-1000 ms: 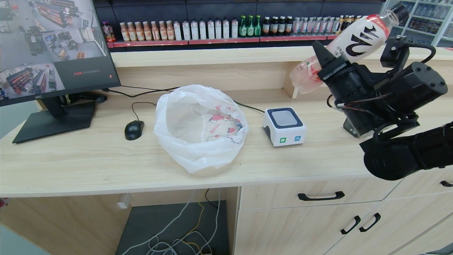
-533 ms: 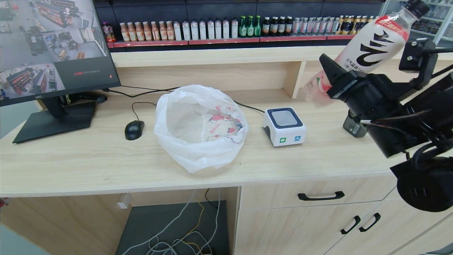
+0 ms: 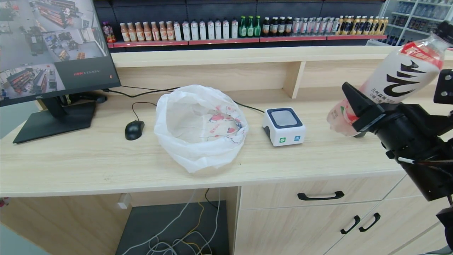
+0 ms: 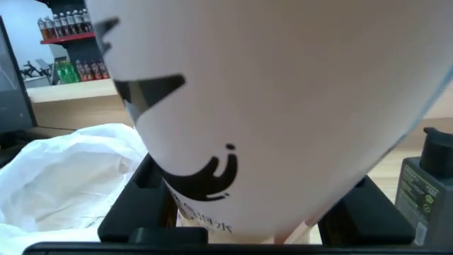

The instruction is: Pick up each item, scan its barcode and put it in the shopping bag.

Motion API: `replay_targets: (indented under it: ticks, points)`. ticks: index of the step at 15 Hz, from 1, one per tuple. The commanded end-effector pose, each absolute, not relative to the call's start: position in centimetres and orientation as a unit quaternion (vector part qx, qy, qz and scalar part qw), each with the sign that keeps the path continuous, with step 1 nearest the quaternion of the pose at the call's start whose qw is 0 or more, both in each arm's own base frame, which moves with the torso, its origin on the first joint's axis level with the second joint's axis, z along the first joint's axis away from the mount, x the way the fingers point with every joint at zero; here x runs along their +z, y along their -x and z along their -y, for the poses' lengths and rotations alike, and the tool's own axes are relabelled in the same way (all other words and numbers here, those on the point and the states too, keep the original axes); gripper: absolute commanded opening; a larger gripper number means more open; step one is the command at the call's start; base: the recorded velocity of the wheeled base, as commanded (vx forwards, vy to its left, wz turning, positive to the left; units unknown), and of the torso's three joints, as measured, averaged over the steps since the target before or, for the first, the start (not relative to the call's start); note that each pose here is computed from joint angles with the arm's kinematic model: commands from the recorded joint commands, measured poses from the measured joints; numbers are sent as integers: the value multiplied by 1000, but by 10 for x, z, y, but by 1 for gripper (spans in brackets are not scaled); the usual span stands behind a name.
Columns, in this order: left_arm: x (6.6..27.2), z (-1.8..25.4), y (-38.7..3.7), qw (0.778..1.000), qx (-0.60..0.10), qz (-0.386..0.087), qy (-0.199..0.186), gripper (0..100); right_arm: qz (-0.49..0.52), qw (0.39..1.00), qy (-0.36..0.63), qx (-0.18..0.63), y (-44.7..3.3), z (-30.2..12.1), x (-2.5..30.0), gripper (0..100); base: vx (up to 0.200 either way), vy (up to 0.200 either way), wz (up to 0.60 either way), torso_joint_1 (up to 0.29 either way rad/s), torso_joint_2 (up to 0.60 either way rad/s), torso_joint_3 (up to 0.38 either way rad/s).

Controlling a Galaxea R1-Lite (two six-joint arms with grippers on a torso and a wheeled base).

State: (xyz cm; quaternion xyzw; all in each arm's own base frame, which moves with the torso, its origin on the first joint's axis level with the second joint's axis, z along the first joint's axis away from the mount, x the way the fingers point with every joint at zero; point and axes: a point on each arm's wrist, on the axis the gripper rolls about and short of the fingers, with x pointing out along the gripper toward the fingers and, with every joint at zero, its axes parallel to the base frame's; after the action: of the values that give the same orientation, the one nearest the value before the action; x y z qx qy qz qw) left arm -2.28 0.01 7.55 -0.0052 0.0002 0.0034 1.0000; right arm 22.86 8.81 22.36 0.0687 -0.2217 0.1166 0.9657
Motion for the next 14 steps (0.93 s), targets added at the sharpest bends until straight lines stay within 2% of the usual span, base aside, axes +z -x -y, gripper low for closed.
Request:
replay_targets:
  ticks: [1, 6, 14]
  points:
    - [75, 0, 23, 1000, 4, 0, 6, 100, 222, 967, -57, 111, -232, -86, 223, 0, 0, 0, 0, 0, 0, 0]
    - [75, 0, 23, 1000, 4, 0, 5, 100, 220, 967, -35, 120, -246, -92, 219, 0, 0, 0, 0, 0, 0, 0]
    - [75, 0, 23, 1000, 4, 0, 8, 100, 226, 959, -64, 160, -245, -105, 224, 0, 0, 200, 0, 1, 2, 4]
